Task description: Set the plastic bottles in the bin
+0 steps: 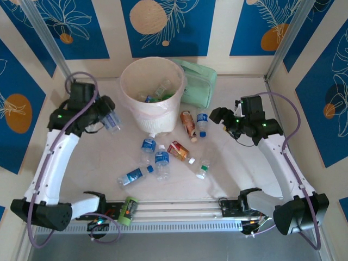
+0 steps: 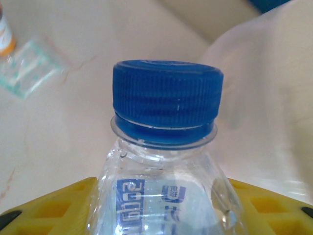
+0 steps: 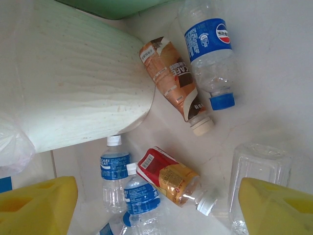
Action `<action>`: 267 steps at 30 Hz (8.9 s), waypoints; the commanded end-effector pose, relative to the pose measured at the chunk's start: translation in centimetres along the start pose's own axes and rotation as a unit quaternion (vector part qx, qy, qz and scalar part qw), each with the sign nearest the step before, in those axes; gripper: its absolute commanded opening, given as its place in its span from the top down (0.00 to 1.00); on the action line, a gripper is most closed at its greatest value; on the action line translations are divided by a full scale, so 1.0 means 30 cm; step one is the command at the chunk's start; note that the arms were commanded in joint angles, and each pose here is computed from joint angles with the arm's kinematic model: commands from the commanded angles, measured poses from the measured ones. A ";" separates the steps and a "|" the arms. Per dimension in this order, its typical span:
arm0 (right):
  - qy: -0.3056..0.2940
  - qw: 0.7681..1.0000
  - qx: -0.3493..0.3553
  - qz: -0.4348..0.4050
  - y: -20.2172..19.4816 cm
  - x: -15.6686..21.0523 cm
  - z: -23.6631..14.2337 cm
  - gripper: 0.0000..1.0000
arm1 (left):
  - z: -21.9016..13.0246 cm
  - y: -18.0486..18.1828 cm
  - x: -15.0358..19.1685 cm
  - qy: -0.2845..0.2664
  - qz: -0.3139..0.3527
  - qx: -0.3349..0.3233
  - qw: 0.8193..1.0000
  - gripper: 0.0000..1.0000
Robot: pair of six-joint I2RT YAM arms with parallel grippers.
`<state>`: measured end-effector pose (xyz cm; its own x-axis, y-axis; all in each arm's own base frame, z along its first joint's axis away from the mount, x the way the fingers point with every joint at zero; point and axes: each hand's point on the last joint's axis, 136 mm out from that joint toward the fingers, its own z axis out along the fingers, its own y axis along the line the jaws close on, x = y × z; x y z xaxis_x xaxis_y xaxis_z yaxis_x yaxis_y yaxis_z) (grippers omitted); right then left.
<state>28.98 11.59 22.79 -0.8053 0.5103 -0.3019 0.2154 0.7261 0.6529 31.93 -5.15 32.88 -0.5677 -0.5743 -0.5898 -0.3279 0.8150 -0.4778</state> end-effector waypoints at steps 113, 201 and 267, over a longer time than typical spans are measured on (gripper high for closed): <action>0.026 0.998 0.024 -0.050 0.279 -0.100 -0.008 0.45 | 0.130 0.043 0.525 0.183 0.085 0.065 0.977 0.24; 0.010 0.999 -0.024 0.038 0.004 0.090 0.018 0.15 | 0.455 0.166 0.820 0.244 0.236 -0.051 0.939 0.46; 0.033 0.999 0.010 0.025 -0.072 0.085 0.051 0.16 | 0.123 -0.555 -0.125 -0.028 0.151 0.130 0.979 0.18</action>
<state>26.74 11.68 18.88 -0.8177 0.5399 -0.1998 0.2988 0.6946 0.6544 44.68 -17.99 37.84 -0.6077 -0.3038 -0.7338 0.0255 0.9160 -0.4003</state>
